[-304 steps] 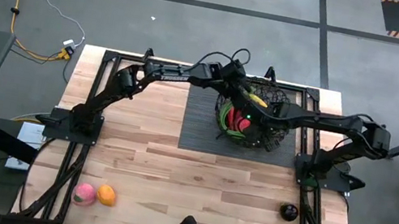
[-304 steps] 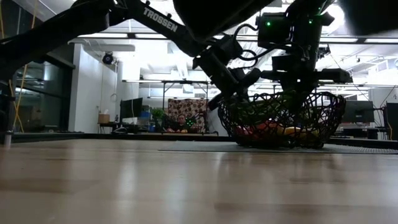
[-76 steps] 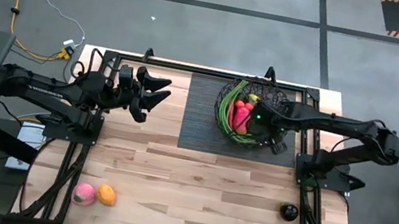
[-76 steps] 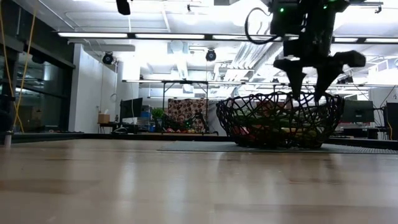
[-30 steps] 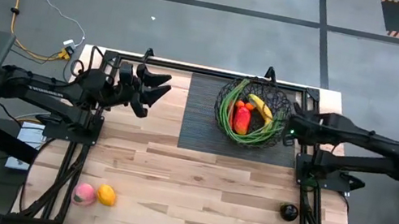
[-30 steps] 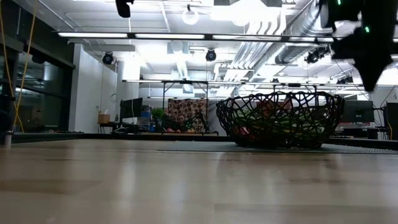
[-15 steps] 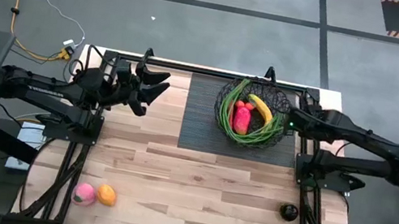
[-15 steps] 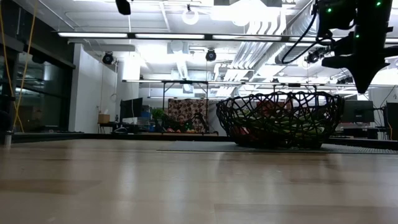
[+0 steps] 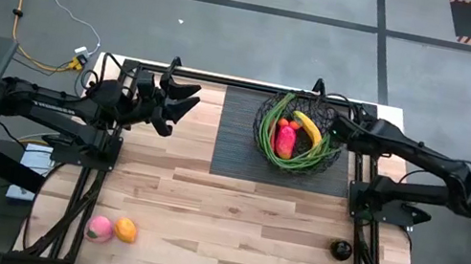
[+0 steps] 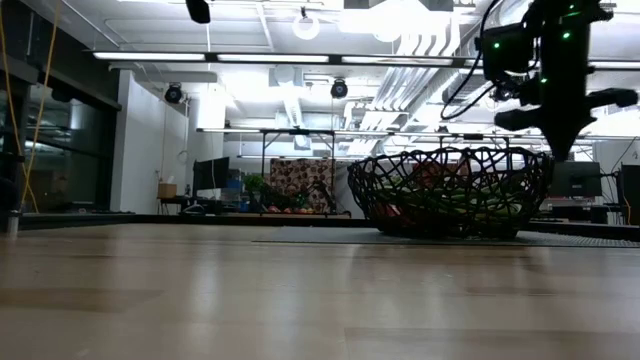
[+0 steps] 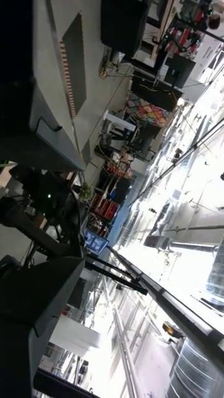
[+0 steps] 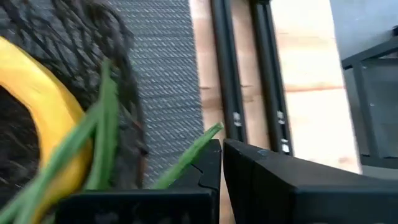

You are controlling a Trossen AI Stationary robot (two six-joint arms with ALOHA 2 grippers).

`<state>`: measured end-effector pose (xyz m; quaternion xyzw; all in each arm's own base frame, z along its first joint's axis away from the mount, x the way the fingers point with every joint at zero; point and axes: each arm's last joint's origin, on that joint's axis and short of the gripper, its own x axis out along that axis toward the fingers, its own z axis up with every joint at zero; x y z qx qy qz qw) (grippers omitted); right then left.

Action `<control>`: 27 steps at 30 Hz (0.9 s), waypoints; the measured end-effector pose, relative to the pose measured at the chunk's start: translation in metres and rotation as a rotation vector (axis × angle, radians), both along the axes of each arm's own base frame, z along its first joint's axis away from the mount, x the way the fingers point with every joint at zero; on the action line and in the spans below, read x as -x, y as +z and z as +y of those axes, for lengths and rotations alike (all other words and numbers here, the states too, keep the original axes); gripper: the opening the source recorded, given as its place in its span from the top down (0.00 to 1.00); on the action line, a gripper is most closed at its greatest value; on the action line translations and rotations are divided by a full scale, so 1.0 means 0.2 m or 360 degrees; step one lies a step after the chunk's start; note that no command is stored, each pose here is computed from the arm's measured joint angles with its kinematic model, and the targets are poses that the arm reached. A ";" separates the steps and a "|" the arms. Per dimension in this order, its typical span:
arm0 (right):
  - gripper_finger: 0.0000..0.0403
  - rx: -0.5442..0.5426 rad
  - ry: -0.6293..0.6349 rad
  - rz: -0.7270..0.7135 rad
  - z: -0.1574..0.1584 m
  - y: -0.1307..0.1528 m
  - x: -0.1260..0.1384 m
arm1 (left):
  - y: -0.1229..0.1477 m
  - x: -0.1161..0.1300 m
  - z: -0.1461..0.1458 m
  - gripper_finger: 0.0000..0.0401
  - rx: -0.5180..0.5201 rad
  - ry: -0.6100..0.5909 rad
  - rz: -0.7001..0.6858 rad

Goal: Build produce basket
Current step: Put the green beans into the black basket

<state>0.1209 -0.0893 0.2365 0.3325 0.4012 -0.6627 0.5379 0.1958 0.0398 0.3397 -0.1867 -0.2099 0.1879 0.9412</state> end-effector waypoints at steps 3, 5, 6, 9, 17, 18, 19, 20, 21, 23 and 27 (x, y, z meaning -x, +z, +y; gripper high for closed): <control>1.00 0.0012 0.0020 -0.0035 -0.03 -0.01 -0.03 | 0.00 0.00 0.00 0.44 0.0000 0.0000 0.0000; 1.00 0.0019 0.0030 -0.0042 -0.05 -0.02 -0.04 | 0.00 0.00 0.00 0.44 -0.0001 0.0000 0.0001; 1.00 0.0028 0.0045 -0.0045 -0.06 -0.02 -0.05 | 0.00 0.00 0.00 0.44 -0.0001 0.0000 0.0001; 1.00 0.0057 0.0094 -0.0065 -0.09 -0.03 -0.07 | 0.00 0.00 0.00 0.44 -0.0001 0.0000 0.0000; 1.00 0.0142 0.0223 -0.0098 -0.11 -0.02 -0.11 | 0.00 0.00 0.00 0.44 0.0001 -0.0001 -0.0001; 1.00 0.0155 0.0244 -0.0105 -0.11 -0.02 -0.12 | 0.00 0.00 0.00 0.44 0.0001 -0.0001 -0.0001; 1.00 0.0170 0.0259 -0.0111 -0.12 -0.01 -0.12 | 0.00 0.00 0.00 0.44 0.0001 -0.0001 -0.0001; 1.00 0.0181 0.0273 -0.0113 -0.12 -0.01 -0.12 | 0.00 0.00 0.00 0.44 0.0001 -0.0001 -0.0001; 1.00 0.0188 0.0284 -0.0112 -0.13 -0.01 -0.13 | 0.00 0.00 0.00 0.44 0.0001 -0.0001 -0.0001; 1.00 0.0194 0.0297 -0.0106 -0.14 -0.02 -0.14 | 0.00 0.00 0.00 0.44 0.0001 -0.0001 -0.0001; 1.00 0.0179 0.0357 -0.0085 -0.17 -0.04 -0.16 | 0.00 0.00 0.00 0.44 0.0016 -0.0007 -0.0008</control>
